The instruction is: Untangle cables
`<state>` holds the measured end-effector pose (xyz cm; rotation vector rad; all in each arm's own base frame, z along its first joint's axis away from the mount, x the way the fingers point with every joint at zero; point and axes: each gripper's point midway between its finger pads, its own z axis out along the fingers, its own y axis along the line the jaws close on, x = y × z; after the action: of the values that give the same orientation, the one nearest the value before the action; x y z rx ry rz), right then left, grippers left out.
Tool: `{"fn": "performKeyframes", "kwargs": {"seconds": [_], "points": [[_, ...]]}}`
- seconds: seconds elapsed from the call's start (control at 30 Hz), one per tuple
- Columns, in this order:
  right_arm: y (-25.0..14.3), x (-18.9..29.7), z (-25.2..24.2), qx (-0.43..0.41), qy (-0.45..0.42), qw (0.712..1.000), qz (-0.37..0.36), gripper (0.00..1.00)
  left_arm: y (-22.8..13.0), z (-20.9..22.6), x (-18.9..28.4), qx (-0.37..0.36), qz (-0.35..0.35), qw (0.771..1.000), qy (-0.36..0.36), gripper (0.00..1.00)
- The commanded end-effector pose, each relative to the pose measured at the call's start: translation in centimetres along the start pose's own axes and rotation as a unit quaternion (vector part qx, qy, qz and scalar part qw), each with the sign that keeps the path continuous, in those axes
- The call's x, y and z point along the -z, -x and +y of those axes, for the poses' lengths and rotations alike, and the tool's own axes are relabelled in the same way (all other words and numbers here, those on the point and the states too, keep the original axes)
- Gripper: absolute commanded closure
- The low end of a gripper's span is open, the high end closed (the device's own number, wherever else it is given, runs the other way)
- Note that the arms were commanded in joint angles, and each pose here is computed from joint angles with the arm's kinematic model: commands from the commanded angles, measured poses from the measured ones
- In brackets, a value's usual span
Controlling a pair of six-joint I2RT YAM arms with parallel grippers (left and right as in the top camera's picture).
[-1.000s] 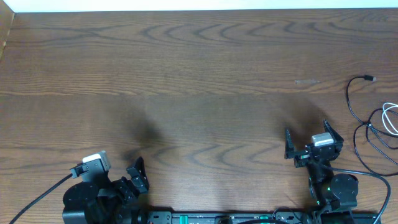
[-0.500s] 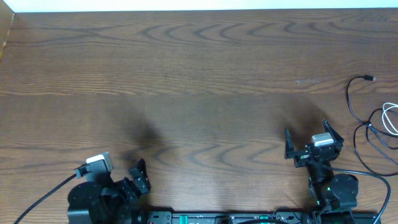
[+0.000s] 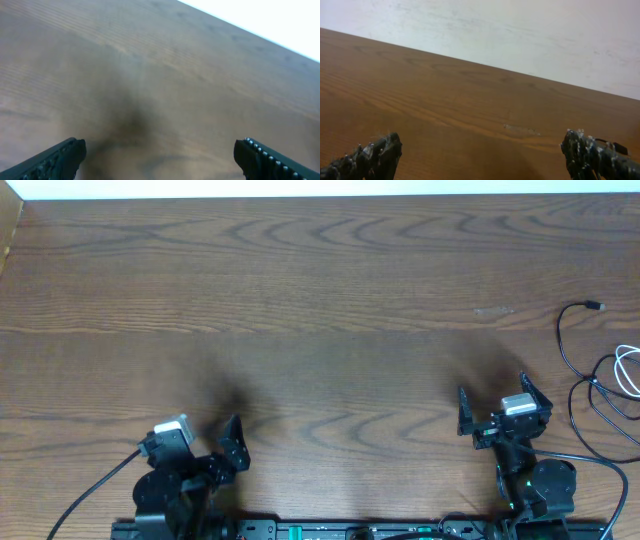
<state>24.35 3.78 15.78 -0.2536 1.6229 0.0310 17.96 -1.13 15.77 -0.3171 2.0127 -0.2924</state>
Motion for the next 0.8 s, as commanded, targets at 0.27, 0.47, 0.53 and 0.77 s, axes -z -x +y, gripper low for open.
{"fn": "performKeyframes", "kwargs": {"seconds": [0.27, 0.47, 0.53, 0.77], "points": [[0.0, 0.0, 0.1, 0.006, 0.000, 1.000, 0.000, 0.01, 2.5, -1.7, -3.3, -0.077, -0.105, 0.990, -0.054, 0.00], [0.0, 0.0, 0.1, 0.006, 0.000, 1.000, 0.000, 0.01, 4.5, -2.4, -4.0, -0.130, -0.186, 0.972, -0.068, 0.00], [0.0, 0.0, 0.1, 0.006, 0.000, 1.000, 0.000, 0.01, 5.2, -2.7, -4.0, -0.147, -0.212, 0.963, -0.071, 0.00], [0.0, 0.0, 0.1, 0.006, 0.000, 1.000, 0.000, 0.01, 6.3, -3.1, -3.7, -0.216, -0.275, 0.935, -0.065, 0.00]]}}
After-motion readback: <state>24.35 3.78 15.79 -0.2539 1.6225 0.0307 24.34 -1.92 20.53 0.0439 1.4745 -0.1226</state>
